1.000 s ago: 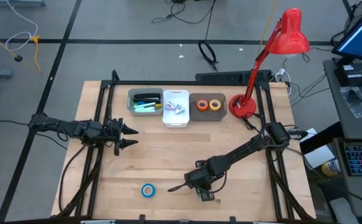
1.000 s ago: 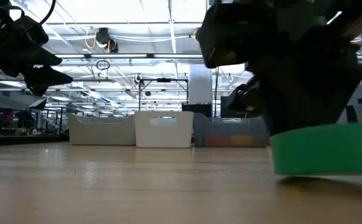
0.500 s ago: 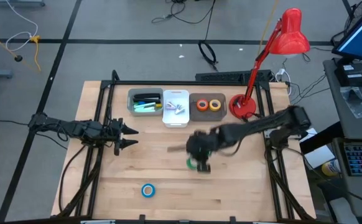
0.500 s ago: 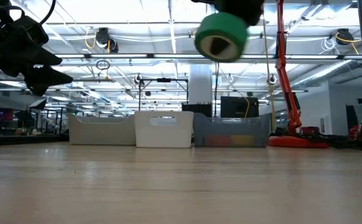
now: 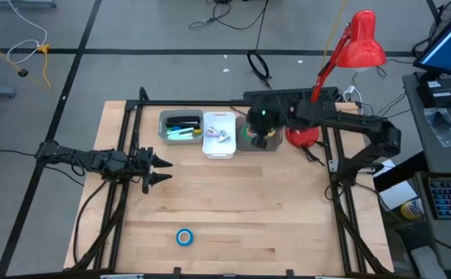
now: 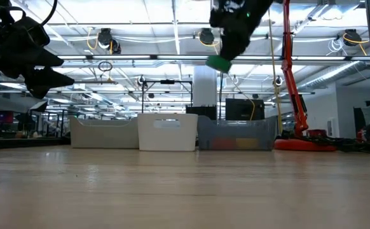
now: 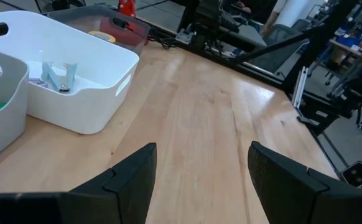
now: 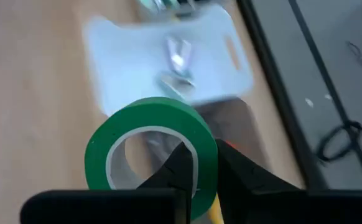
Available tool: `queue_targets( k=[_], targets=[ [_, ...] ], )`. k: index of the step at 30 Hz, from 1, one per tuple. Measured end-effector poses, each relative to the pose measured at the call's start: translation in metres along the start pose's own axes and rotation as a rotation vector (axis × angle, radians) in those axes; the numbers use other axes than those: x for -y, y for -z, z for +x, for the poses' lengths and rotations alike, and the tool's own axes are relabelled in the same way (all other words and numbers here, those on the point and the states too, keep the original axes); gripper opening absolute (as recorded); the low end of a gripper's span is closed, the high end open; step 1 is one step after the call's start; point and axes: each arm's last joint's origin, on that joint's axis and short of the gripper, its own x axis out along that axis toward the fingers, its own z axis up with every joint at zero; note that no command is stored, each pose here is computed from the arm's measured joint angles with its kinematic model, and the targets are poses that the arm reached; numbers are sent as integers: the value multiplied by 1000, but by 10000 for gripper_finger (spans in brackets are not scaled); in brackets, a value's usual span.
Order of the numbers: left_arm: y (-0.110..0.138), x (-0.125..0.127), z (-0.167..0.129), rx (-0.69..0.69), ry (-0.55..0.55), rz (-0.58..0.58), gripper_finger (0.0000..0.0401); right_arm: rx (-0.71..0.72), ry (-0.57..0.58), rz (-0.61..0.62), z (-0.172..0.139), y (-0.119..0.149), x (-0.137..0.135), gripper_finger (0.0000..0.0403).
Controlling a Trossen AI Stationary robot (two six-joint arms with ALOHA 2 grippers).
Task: Pick and place Stapler, Stapler remover, tape
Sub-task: Put the green tape into the black bin
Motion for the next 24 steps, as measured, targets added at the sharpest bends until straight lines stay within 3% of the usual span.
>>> queue_targets(
  k=[9, 13, 24],
  targets=[
    [0, 0, 0, 3, 0, -6, 250, -138, 62, -100, 30, 32, 47, 33],
    [0, 0, 0, 3, 0, -6, 250, -227, 52, -116, 48, 59, 53, 33],
    [0, 0, 0, 4, -1, -33, 250, -256, 37, -191, 81, 104, 45, 33]
  ],
)
